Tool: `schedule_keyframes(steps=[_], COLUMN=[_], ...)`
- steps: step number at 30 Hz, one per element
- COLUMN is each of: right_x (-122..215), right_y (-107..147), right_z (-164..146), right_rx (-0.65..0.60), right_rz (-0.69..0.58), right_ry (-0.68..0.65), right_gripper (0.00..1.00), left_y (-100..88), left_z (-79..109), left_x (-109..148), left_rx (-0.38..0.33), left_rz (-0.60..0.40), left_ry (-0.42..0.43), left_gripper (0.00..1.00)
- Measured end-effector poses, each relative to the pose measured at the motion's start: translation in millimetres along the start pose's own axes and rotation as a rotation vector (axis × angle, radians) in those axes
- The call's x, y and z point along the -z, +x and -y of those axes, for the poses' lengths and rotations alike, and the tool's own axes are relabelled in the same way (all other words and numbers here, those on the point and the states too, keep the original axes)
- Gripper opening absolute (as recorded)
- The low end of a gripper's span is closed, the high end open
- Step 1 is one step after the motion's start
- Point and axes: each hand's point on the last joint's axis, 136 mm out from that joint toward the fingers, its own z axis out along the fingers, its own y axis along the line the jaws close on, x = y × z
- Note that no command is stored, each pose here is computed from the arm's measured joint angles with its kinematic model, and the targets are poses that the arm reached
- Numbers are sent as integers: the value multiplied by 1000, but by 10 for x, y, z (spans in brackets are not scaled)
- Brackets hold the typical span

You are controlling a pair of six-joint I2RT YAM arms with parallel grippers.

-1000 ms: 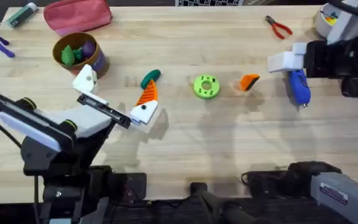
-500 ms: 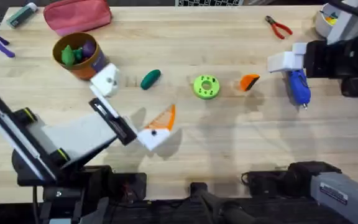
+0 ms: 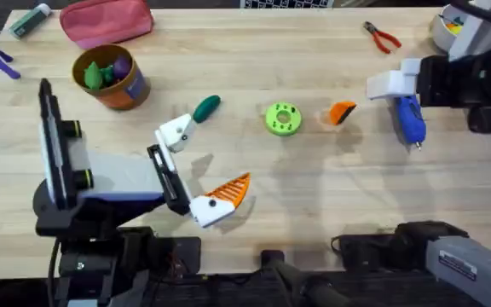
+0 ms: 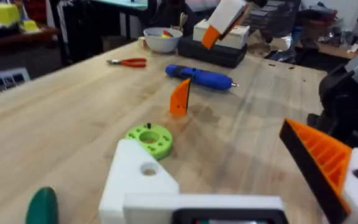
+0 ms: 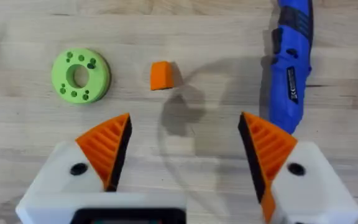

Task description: Pick up the gripper from the table and insert it into the empty holder that is missing its gripper. Then pick up a screw, insert it into the mounting hole, and use the screwdriver to tighten it. Finally, clean up the table by picking up the vegetable and placing it into the bucket.

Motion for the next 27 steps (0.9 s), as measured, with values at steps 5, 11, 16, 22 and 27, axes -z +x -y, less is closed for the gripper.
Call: schedule_keyframes(steps=[5,11,16,22,27], right_x=[0,0,0,0,0], right_y=[-1,-1,-1,-1,-1], right_z=[0,0,0,0,0], right_rx=[0,0,0,0,0], right_rz=[0,0,0,0,0], right_ry=[0,0,0,0,0], right_gripper=[994,994,994,994,992], left_y=[114,180,184,187,185], left_z=[-27,-32,-24,-13,-12], left_x=[2,5,5,5,5], left_rx=[79,69,0,-37,-46], left_rz=[-32,-51,-53,-54,-53], left_ry=[-15,-19,-12,-5,-4], left_gripper=[986,985,988,987,987])
